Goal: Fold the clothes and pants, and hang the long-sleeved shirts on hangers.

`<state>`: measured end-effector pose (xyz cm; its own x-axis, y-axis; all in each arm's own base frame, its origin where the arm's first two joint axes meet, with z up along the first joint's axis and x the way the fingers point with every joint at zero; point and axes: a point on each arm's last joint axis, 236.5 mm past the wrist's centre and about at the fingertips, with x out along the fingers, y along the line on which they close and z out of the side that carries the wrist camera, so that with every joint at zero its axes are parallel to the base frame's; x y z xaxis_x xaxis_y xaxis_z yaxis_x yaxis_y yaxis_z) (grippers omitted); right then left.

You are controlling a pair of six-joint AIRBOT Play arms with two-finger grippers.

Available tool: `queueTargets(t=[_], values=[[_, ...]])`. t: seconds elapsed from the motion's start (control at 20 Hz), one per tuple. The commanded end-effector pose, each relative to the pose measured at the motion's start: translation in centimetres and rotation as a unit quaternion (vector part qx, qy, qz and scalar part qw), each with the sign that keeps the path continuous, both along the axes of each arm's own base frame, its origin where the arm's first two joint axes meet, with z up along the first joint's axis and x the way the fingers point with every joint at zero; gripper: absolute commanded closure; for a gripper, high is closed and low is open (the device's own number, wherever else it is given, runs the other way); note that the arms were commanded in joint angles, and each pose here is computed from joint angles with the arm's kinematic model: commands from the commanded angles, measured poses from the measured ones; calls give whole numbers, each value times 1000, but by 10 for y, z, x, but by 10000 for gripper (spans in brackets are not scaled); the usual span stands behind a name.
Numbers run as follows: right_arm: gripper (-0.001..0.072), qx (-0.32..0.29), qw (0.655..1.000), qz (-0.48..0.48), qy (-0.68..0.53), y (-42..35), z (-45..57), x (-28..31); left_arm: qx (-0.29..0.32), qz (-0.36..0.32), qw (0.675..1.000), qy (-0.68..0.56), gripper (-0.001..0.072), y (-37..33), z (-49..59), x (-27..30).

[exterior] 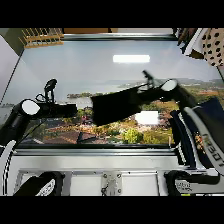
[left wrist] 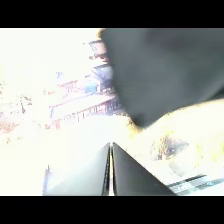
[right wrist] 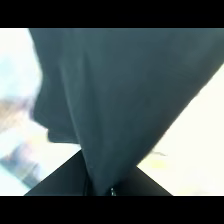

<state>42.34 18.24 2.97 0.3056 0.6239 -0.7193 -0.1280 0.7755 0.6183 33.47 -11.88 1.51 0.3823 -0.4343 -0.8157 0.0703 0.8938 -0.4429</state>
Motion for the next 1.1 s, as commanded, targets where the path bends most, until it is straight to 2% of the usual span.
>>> queueTargets(t=[0.0,0.35,0.7,0.9,1.05], values=[[699,-68,989,-114,-58,-123,80,2,0,0,1000,-1,702,0,0,0],[699,-104,930,-313,-162,-282,182,-30,0,0,1000,-1,701,0,0,0],[699,-127,899,-369,-201,-316,224,-61,0,0,1000,-1,702,0,0,0],[700,-178,891,-395,-136,-322,210,-104,1,0,1000,-1,701,0,0,0],[700,-256,877,-406,-19,-339,174,-161,1,0,1000,-1,701,0,0,0]])
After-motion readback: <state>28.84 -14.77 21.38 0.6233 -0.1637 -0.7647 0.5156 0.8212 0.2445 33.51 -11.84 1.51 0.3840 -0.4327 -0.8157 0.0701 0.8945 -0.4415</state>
